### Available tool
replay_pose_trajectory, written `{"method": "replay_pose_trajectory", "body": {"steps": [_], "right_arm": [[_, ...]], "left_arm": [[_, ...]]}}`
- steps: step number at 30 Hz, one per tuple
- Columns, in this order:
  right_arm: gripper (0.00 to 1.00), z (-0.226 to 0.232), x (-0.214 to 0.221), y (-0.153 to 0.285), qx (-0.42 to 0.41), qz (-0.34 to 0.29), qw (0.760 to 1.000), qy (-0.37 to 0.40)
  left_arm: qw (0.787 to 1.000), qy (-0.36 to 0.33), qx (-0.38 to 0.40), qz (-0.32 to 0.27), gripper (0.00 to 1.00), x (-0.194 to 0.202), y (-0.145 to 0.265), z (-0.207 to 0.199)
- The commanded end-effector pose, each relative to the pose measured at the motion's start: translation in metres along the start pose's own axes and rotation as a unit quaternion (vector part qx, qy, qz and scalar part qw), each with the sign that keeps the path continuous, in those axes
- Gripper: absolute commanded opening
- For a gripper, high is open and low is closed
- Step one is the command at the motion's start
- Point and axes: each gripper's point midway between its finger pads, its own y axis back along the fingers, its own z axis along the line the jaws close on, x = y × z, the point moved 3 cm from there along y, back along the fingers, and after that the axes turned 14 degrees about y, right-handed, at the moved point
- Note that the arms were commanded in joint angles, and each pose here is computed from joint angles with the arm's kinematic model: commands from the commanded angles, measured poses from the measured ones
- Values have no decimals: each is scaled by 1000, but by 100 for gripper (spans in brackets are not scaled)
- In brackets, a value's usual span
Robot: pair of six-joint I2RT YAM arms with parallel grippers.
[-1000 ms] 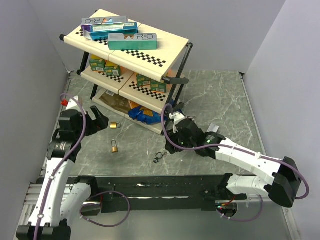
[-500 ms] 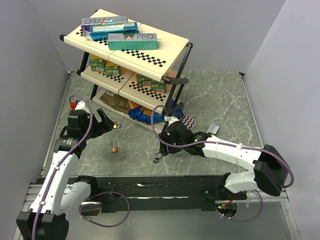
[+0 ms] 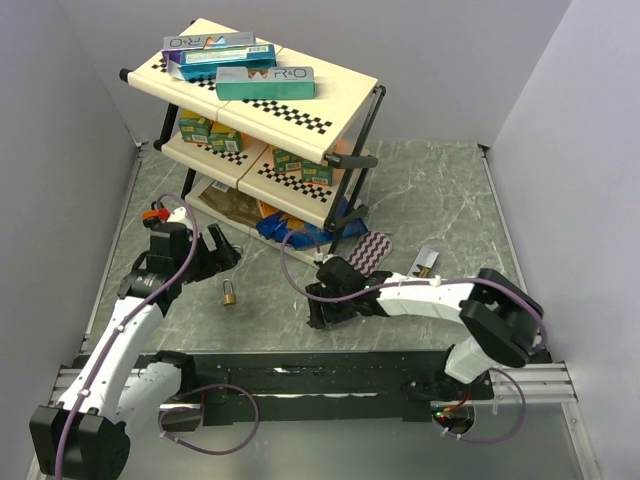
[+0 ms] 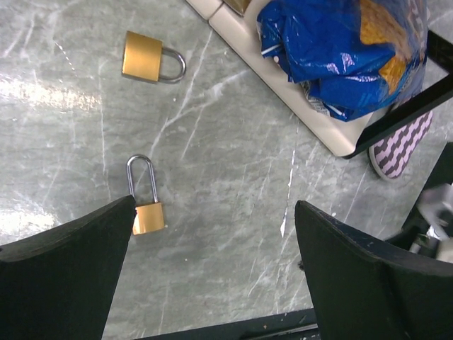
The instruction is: Unlock with the key
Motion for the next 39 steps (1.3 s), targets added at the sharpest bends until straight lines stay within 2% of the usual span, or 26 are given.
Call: {"method": "replay_pose_trajectory", "body": {"steps": [1, 9, 17, 23, 32, 35, 39], "right_arm": [[68, 9, -14, -14, -4, 0, 1000, -13], [68, 7, -32, -24, 34, 16, 999, 2], [66, -14, -13, -19, 107, 53, 993, 4], [67, -13, -4, -13, 101, 43, 994, 13], [64, 4, -16, -25, 102, 44, 991, 70], [62, 2, -14, -27, 108, 49, 990, 73], [51, 3, -14, -28, 104, 48, 991, 74]], "left_arm": [[1000, 1, 19, 1, 99, 1, -2, -8], [1000, -1, 22, -4, 100, 0, 0, -9], [1000, -2, 21, -4, 99, 1, 0, -8], [1000, -4, 14, -3, 99, 1, -4, -6], [1000, -5, 12, -3, 99, -1, -4, -7], [1000, -5, 11, -6, 99, -1, -3, -6], [1000, -4, 11, -8, 99, -2, -3, -7]]}}
